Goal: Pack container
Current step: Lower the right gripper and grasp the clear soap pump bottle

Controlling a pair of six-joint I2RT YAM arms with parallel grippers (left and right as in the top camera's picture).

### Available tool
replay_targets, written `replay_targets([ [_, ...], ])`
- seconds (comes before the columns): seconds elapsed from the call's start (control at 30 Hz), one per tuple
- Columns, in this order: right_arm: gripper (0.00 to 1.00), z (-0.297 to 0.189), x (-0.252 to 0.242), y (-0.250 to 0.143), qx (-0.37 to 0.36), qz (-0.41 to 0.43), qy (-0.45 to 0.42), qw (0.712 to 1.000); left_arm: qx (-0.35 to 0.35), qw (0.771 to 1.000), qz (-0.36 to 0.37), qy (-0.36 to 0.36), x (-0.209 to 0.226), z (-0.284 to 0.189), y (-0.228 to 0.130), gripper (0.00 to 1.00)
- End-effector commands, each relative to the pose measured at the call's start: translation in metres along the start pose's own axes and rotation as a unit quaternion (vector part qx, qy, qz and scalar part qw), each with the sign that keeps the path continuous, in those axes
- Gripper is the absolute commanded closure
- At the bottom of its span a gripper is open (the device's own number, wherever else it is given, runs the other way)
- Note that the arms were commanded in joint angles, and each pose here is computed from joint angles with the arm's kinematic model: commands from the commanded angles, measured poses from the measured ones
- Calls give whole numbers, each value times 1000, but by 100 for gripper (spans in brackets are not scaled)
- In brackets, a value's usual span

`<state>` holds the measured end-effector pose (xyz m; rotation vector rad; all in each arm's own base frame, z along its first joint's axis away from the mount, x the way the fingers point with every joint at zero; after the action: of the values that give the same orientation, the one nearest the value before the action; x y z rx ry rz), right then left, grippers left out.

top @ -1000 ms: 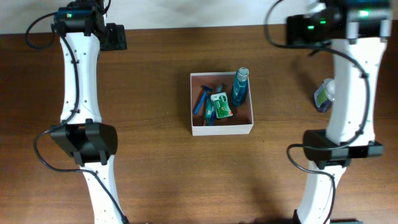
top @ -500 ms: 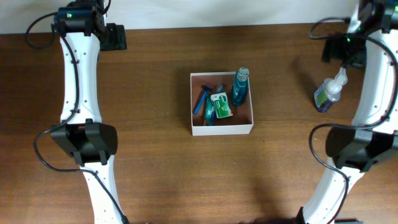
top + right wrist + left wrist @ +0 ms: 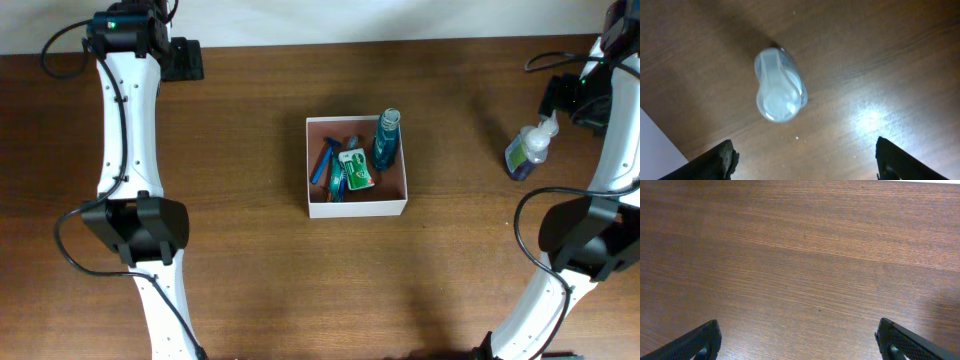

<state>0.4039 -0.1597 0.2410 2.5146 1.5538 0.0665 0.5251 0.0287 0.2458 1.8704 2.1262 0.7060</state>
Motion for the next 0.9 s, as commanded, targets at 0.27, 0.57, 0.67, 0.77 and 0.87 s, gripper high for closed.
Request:
replay_targets([
  [0.27, 35, 35, 7, -2, 38, -24, 19, 999, -8, 1000, -1, -3, 2, -5, 3, 1],
  [0.57, 36, 66, 9, -11, 69, -26, 17, 997, -8, 1000, -1, -3, 2, -5, 3, 1],
  [0.67, 39, 71, 9, -13, 75, -26, 18, 997, -8, 1000, -1, -3, 2, -5, 3, 1],
  [0.77, 42, 72, 10, -11, 69, -26, 19, 997, -8, 1000, -1, -3, 2, -5, 3, 1],
  [0.87, 44, 72, 10, -5, 56, -25, 20, 998, -8, 1000, -1, -3, 2, -5, 3, 1],
])
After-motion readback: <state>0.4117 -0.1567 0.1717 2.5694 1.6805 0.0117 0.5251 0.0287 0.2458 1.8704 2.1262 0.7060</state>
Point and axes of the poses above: each gripper's point midway between its finger pads, its own z axis out along the fingers, its own x axis along the line the jaws close on, y = z × x, the point moved 4 cm from there along -z, back along the fingers
